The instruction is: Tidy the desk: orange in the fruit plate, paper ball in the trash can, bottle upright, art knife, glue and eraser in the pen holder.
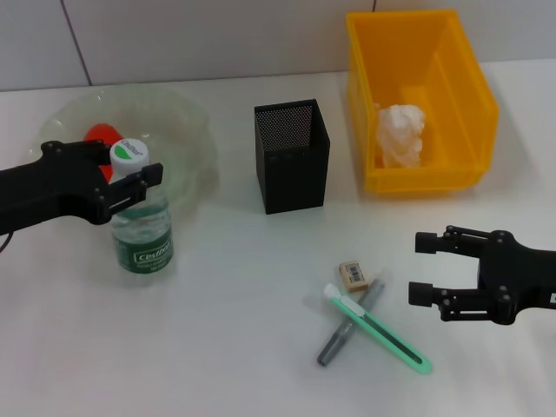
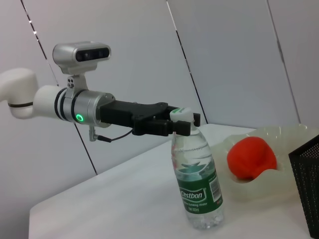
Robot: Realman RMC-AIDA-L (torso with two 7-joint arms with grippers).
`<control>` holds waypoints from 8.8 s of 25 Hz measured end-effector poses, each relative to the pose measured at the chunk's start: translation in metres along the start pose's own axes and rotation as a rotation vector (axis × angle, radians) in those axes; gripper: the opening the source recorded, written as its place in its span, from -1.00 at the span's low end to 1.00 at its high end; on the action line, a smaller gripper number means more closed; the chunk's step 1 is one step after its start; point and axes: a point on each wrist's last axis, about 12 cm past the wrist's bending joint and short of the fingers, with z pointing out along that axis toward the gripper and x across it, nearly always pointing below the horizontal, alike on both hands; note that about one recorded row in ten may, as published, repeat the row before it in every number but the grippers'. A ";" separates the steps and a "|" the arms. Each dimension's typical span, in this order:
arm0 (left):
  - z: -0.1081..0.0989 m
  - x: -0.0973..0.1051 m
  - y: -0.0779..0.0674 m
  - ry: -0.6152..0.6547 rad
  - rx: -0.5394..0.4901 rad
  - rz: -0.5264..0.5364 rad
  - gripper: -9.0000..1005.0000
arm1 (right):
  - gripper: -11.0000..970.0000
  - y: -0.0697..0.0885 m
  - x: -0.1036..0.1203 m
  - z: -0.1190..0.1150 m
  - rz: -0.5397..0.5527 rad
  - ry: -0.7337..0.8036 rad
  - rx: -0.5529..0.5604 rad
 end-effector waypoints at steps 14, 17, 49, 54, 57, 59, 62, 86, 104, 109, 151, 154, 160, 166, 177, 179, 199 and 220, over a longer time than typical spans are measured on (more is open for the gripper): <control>-0.003 0.003 -0.001 -0.043 -0.001 -0.001 -0.13 | 0.74 0.000 0.001 -0.001 0.001 0.001 0.003; -0.004 0.003 0.000 -0.052 -0.007 -0.005 0.10 | 0.74 0.000 0.001 -0.001 0.001 0.001 0.003; -0.026 0.069 -0.057 -0.185 0.343 0.067 0.62 | 0.74 0.000 -0.168 -0.016 0.116 0.384 0.125; -0.029 0.086 -0.056 -0.207 0.290 0.090 0.62 | 0.74 0.013 -0.203 0.021 0.104 0.549 0.199; -0.031 0.088 -0.056 -0.209 0.281 0.083 0.62 | 0.73 0.023 -0.218 0.056 0.104 0.670 0.239; -0.031 0.089 -0.056 -0.209 0.280 0.082 0.62 | 0.73 0.028 -0.222 0.074 0.088 0.729 0.250; -0.032 0.090 -0.055 -0.193 0.277 0.075 0.62 | 0.72 0.035 -0.223 0.102 0.049 0.825 0.279; -0.020 0.092 -0.050 -0.156 0.270 0.071 0.62 | 0.66 0.037 -0.140 0.177 0.072 1.012 0.374; -0.019 0.092 -0.049 -0.152 0.266 0.068 0.62 | 0.61 0.034 -0.117 0.193 0.062 1.030 0.384; -0.019 0.092 -0.049 -0.152 0.266 0.068 0.62 | 0.60 0.034 -0.115 0.195 0.059 1.033 0.384; -0.019 0.092 -0.050 -0.154 0.277 0.070 0.62 | 0.07 0.029 -0.105 0.201 0.075 1.039 0.372; -0.019 0.092 -0.050 -0.154 0.277 0.070 0.62 | 0.06 0.028 -0.104 0.201 0.075 1.039 0.372; -0.019 0.092 -0.050 -0.154 0.277 0.071 0.62 | 0.02 0.026 -0.102 0.202 0.082 1.050 0.367; -0.019 0.092 -0.050 -0.154 0.277 0.071 0.62 | -0.01 0.027 -0.102 0.203 0.086 1.048 0.350; -0.018 0.092 -0.050 -0.152 0.278 0.072 0.62 | -0.21 0.026 -0.100 0.202 0.089 1.057 0.349; -0.018 0.091 -0.050 -0.152 0.279 0.072 0.62 | -0.29 0.026 -0.101 0.203 0.086 1.057 0.349; -0.018 0.091 -0.049 -0.153 0.279 0.067 0.62 | -0.34 0.024 -0.099 0.203 0.081 1.075 0.345; -0.018 0.090 -0.049 -0.154 0.280 0.067 0.62 | -0.62 0.024 -0.100 0.201 0.085 1.056 0.327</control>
